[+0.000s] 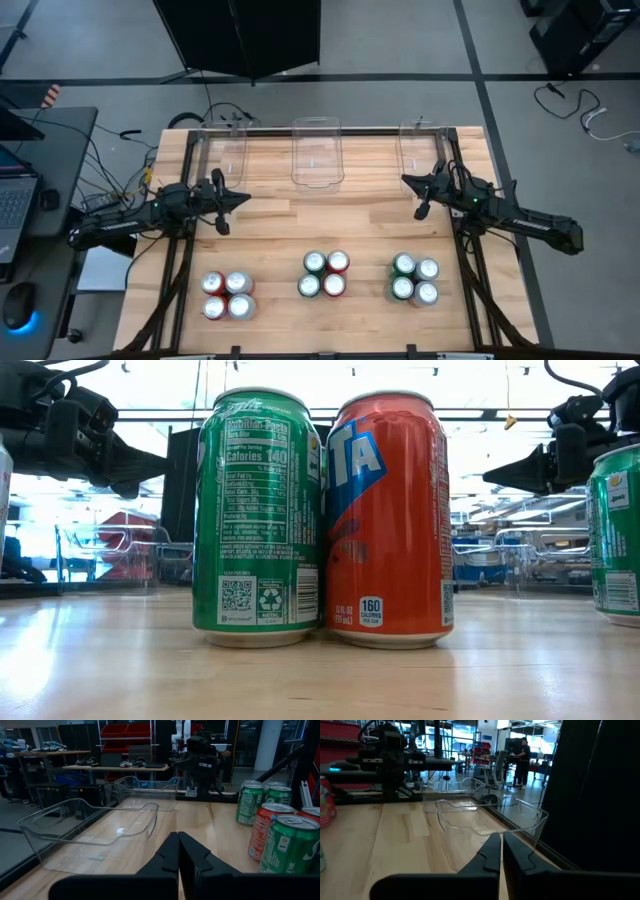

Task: Sort soda cans
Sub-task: Put the top right orange soda can into the right transparent bin

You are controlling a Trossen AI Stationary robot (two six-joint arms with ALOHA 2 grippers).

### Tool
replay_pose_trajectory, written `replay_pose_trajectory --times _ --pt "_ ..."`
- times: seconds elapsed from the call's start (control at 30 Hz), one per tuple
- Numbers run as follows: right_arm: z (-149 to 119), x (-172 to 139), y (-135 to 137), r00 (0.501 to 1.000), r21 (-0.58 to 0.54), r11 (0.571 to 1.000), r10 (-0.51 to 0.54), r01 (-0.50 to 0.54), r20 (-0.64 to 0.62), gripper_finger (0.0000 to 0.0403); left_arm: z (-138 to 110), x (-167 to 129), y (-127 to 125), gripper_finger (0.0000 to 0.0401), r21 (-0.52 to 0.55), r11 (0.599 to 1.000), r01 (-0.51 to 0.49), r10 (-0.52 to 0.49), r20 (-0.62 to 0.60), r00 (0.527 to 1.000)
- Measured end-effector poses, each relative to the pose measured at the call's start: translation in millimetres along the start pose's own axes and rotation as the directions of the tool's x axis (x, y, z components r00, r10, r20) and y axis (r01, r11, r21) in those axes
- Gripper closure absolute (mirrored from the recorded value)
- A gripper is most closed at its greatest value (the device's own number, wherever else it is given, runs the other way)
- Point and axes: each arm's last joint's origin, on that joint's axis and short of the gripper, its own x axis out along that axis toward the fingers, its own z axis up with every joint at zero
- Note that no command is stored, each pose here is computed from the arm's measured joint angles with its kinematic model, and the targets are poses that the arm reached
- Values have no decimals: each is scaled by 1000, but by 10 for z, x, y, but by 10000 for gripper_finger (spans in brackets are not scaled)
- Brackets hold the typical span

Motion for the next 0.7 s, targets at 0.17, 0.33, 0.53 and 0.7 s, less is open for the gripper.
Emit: replay_pose_trajectory --times 0.17,0.33,0.53,0.7 --pt "6 0 0 1000 0 1000 0 0 7 396 1 0 0 399 0 1000 0 0 1 1000" --pt "8 0 -1 1000 -1 1000 0 0 8 396 1 0 0 399 0 1000 0 0 0 1000" --pt "110 -6 -9 994 14 1000 -9 8 113 396 0 0 0 399 0 1000 0 0 1 1000" --pt "214 -8 12 972 83 991 80 -101 222 396 0 0 0 399 0 1000 0 0 0 1000"
